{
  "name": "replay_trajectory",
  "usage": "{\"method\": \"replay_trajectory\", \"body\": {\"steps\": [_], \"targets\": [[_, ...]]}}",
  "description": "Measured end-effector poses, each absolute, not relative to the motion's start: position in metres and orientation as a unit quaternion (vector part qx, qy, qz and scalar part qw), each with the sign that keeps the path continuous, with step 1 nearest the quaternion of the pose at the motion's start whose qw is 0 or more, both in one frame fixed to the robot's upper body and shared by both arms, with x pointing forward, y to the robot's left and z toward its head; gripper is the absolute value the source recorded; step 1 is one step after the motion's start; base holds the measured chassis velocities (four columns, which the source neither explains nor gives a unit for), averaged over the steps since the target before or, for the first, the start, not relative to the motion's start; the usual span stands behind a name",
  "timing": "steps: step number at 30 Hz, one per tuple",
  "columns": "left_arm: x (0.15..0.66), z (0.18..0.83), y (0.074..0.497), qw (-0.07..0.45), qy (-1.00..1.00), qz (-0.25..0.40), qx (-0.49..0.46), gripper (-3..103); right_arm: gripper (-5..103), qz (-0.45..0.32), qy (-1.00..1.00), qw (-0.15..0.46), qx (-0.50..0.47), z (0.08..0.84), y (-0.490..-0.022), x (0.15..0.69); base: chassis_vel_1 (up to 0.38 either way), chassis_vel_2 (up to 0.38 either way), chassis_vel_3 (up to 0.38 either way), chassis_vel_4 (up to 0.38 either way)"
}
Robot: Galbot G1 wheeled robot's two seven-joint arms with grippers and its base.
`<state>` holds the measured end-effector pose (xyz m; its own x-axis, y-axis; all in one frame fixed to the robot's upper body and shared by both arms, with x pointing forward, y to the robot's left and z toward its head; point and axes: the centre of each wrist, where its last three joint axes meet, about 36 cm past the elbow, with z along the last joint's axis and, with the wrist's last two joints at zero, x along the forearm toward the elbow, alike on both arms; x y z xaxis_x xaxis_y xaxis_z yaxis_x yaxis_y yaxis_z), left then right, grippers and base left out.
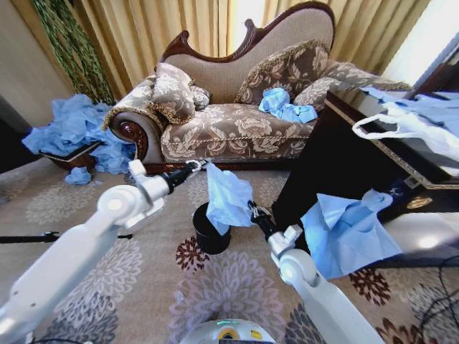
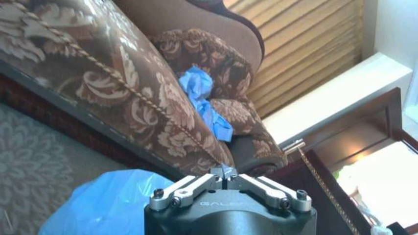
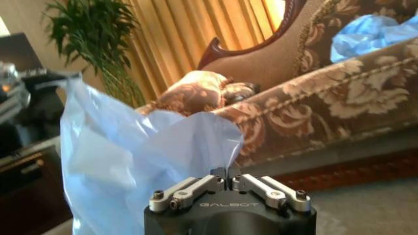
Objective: Place a garbage bag over the trash bin.
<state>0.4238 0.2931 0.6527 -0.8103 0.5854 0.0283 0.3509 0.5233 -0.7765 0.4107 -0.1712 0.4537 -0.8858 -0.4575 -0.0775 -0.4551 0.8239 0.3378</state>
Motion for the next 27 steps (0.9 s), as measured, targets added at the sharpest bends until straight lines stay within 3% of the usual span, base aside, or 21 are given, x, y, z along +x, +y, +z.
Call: {"method": "replay_trajectory", "body": {"steps": [6, 17, 24, 27], "targets": [[0.400, 0.639, 0.305, 0.153, -0.862, 0.410, -0.254, 0, 0, -0.187, -0.947, 0.009, 0.263, 0.458, -0.155, 0.411, 0.000, 0.000, 0.000, 0.000], [0.342, 0.600, 0.323, 0.175, -0.861, 0.430, -0.207, 0, 0, -0.186, -0.939, 0.065, 0.282, 0.413, -0.135, 0.358, 0.000, 0.000, 0.000, 0.000], [0.327, 0.577, 0.315, 0.200, -0.851, 0.445, -0.196, 0, 0, -0.175, -0.941, 0.081, 0.277, 0.395, -0.140, 0.343, 0.000, 0.000, 0.000, 0.000], [0.318, 0.560, 0.300, 0.234, -0.836, 0.455, -0.200, 0, 0, -0.170, -0.944, 0.099, 0.264, 0.381, -0.153, 0.319, 0.000, 0.000, 0.000, 0.000]]}}
